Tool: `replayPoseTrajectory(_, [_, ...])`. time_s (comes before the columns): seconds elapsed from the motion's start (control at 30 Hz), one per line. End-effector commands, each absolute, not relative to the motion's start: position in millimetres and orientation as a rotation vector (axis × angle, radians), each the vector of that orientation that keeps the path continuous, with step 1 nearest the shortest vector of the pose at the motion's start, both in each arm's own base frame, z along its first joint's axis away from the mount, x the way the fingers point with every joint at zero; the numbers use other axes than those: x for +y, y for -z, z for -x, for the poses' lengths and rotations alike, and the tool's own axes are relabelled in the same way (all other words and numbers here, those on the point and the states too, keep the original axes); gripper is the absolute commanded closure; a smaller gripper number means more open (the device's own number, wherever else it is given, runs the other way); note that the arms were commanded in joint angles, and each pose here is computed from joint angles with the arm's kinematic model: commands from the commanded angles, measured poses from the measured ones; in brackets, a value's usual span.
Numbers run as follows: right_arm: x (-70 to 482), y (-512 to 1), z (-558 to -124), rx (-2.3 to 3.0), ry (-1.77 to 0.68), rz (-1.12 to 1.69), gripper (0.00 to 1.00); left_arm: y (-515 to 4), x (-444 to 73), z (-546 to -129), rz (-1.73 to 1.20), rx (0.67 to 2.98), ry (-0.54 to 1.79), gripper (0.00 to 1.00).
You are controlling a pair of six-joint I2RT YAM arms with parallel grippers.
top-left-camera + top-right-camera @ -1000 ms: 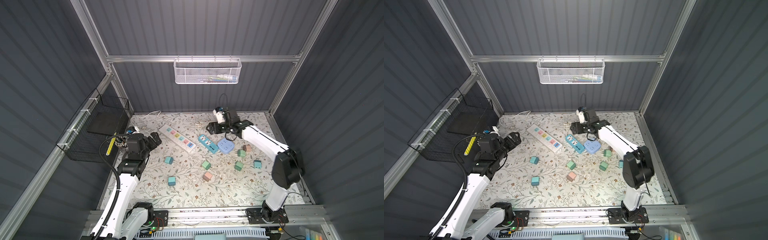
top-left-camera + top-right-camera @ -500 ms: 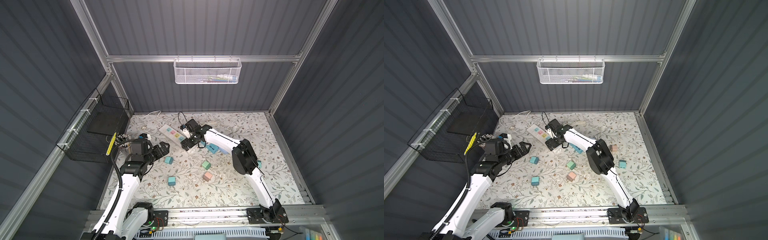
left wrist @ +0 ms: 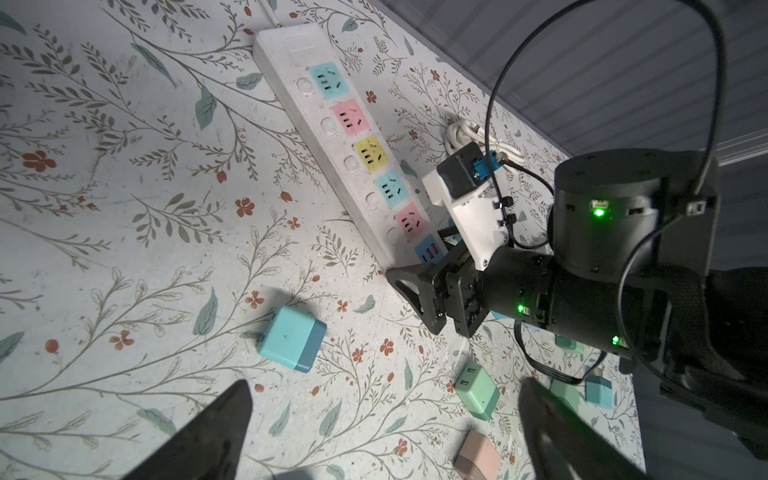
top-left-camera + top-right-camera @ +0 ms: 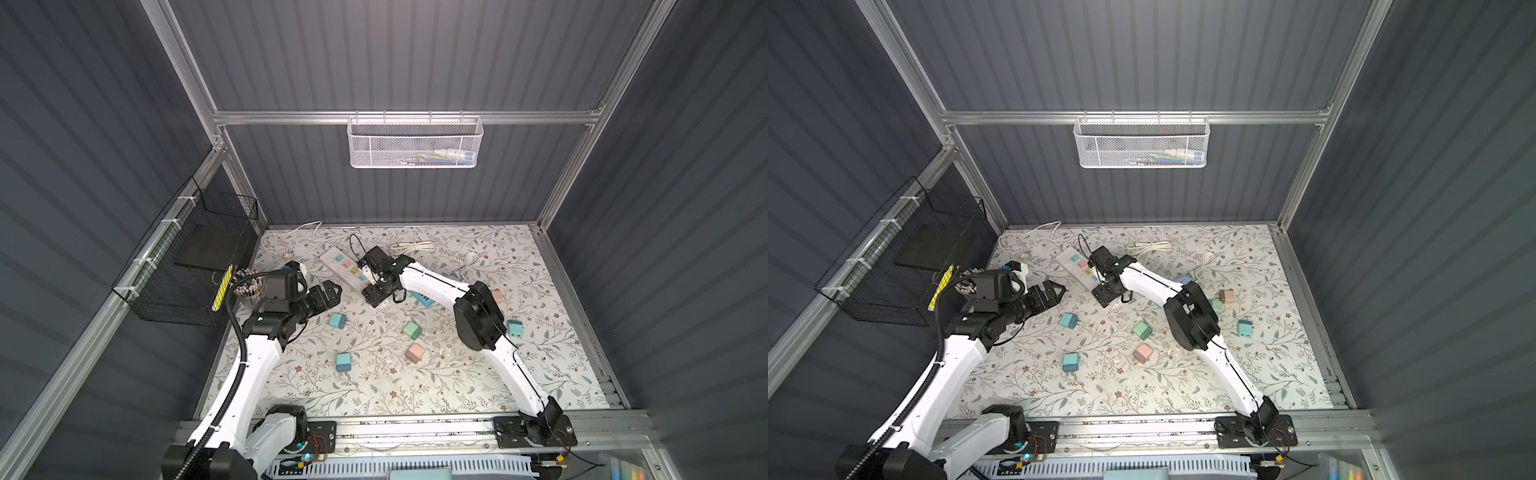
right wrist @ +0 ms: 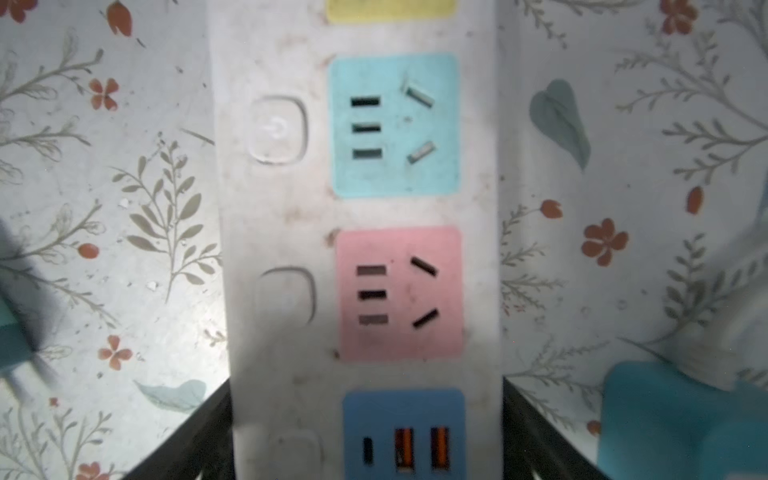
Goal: Insert the plug
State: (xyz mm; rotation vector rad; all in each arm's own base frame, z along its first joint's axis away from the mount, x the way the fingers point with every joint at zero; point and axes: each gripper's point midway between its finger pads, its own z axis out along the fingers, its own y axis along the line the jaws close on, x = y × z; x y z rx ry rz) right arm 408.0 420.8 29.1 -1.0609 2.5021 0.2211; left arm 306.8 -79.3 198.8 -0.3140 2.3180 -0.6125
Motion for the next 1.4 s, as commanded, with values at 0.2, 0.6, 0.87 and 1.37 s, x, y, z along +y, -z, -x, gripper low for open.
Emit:
replayPoseTrajectory(0.2, [399, -54, -369, 2.54, -0.169, 0.982, 0.29, -200, -68, -307, 0.358, 2.341, 0.533, 0.0])
replayPoseTrajectory(0.6, [381, -41, -298, 2.669, -0.236, 0.816, 0.24, -142, -54, -298, 0.622, 2.433, 0.479, 0.01])
replayPoseTrajectory(0.87, [380, -66, -294, 2.63, -0.259, 0.831, 0.12, -128, -46, -293, 0.683, 2.479, 0.409, 0.0])
replayPoseTrajectory(1.37, [346, -127, -294, 2.468, -0.202, 0.865, 0.04, -79, -61, -308, 0.937, 2.625, 0.216, 0.06])
